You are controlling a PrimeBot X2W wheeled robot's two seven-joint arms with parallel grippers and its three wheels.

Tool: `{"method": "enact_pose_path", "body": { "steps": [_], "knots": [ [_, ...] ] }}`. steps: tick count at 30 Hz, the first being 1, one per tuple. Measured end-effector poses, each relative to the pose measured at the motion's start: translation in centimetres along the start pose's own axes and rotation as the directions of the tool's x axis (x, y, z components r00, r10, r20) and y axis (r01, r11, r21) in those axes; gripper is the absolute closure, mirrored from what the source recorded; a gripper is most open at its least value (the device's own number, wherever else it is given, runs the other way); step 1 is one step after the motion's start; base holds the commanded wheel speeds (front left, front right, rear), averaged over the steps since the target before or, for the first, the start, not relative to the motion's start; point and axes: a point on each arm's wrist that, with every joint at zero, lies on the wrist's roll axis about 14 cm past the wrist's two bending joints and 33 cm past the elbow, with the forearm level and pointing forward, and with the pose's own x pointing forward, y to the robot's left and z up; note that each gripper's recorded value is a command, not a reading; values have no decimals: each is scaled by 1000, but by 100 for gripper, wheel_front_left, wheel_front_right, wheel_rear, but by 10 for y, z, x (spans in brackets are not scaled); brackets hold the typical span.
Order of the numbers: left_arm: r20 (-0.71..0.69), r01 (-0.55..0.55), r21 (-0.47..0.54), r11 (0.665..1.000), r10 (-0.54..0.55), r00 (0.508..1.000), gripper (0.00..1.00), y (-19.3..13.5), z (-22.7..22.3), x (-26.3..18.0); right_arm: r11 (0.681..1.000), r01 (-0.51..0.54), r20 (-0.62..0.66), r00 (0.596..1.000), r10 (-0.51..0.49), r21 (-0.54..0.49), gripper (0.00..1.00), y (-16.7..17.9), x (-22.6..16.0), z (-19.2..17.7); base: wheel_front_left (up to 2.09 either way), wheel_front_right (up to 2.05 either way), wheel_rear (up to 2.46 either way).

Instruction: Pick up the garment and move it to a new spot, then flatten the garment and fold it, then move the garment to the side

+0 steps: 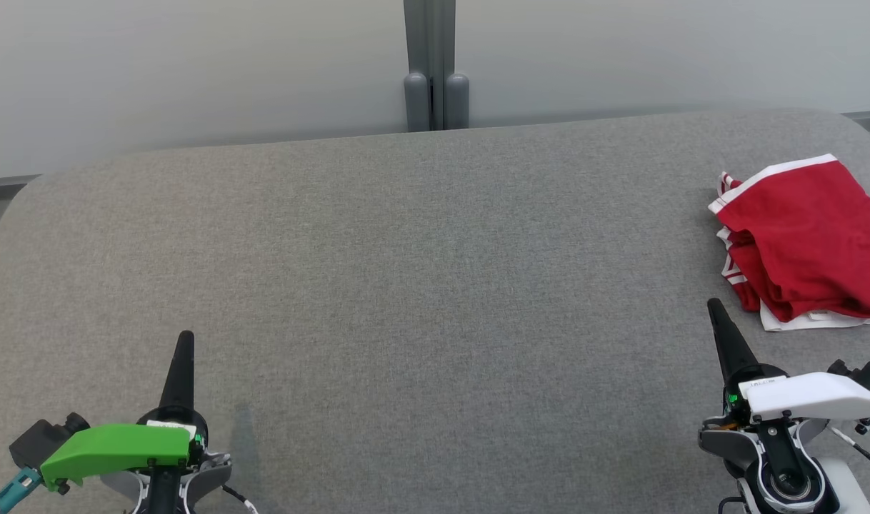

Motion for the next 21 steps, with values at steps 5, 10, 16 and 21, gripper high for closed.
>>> {"method": "enact_pose_path", "body": {
  "steps": [5, 10, 16, 21],
  "knots": [
    [3, 3, -39, 999, -3, 1000, 100, -1, 2, 0, 999, 1, 0, 1000, -1, 40, 100, 0, -1, 1, 0, 0, 0],
    [6, 6, -74, 997, -6, 1000, 100, -1, 5, -1, 997, 2, -1, 1000, -2, 76, 100, -1, -1, 2, 0, 0, 0],
    [9, 14, -118, 993, -13, 1000, 100, -3, 7, 0, 993, 0, 1, 1000, 0, 117, 100, 0, -2, 4, 0, 0, 0],
    [12, 20, -148, 989, -19, 1000, 100, -5, 10, 0, 988, -4, 0, 1000, 4, 151, 100, 1, -2, 5, 0, 0, 0]
  ]
}}
